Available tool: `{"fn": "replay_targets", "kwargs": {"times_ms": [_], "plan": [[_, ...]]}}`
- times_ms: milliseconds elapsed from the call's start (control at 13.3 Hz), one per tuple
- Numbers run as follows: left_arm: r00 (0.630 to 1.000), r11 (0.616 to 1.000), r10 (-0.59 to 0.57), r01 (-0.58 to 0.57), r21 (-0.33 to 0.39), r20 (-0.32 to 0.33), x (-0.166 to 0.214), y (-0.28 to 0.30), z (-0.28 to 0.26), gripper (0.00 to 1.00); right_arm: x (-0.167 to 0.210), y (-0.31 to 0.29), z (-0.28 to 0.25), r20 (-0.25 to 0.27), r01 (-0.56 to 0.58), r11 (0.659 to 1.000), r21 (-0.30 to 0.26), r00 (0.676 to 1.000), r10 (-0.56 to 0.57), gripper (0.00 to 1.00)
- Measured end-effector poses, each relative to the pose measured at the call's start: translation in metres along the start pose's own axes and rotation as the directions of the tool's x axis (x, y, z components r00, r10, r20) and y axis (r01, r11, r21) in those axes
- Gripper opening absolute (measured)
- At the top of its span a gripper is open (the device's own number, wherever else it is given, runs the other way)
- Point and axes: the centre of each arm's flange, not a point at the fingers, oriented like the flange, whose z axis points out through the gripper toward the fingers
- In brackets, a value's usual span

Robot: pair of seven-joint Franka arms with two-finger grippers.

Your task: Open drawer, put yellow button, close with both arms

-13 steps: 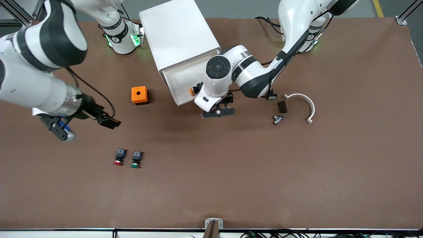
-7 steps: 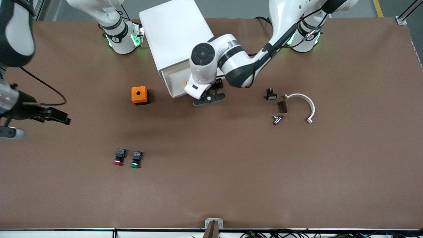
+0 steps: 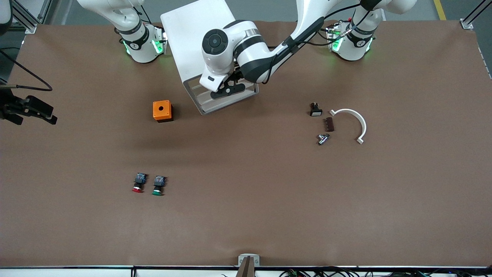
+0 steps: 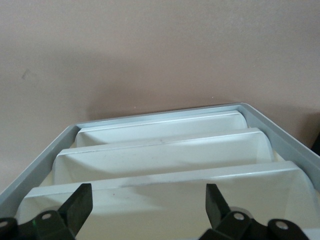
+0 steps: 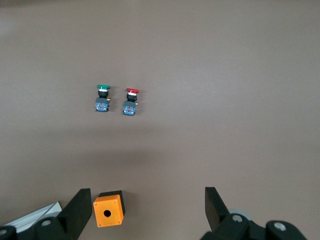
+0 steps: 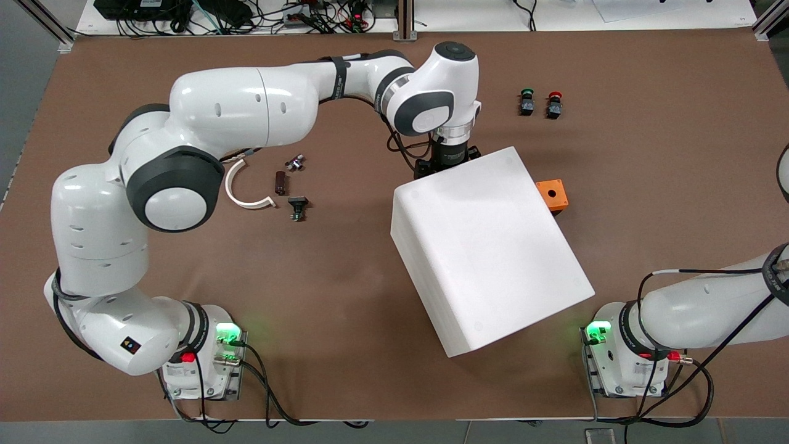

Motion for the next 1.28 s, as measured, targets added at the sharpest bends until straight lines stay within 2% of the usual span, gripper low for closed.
{"fn": "replay_targets", "kwargs": {"times_ms": [225, 301, 451, 601, 827, 977, 1277], "plan": [[0.999, 0.998, -0.045, 0.045, -0.037, 0.003, 0.026, -0.006, -0.022, 1.0, -0.011, 0.0, -0.002, 0.005, -0.001, 1.0, 0.006, 1.0, 0.001, 1.0], [0.996, 0.994, -0.085, 0.084, -0.065, -0.011, 0.053, -0.016, -0.044, 1.0, -0.016, 0.0, -0.002, 0.008, -0.001, 1.0, 0.008, 1.0, 0.001, 1.0], [0.982, 0.98, -0.177, 0.169, -0.106, -0.067, 0.128, -0.06, -0.1, 1.0, -0.024, -0.003, -0.004, 0.009, 0.001, 1.0, 0.008, 1.0, -0.001, 1.0], [0.971, 0.978, -0.194, 0.181, -0.099, -0.14, 0.198, -0.125, -0.154, 1.0, -0.027, -0.005, -0.008, 0.007, 0.013, 1.0, -0.016, 1.0, -0.013, 1.0], [0.976, 0.998, -0.061, 0.056, -0.032, -0.208, 0.249, -0.205, -0.21, 1.0, -0.029, -0.007, -0.012, 0.018, 0.021, 0.999, -0.04, 1.0, -0.02, 1.0], [0.974, 0.999, 0.019, -0.012, 0.034, -0.226, 0.268, -0.256, -0.241, 1.0, -0.03, -0.002, -0.015, 0.015, 0.01, 0.999, -0.04, 1.0, -0.01, 1.0], [0.958, 0.986, 0.154, -0.131, 0.107, -0.242, 0.288, -0.366, -0.306, 1.0, -0.026, 0.006, -0.013, -0.016, -0.044, 0.998, -0.042, 0.999, 0.043, 1.0]]}}
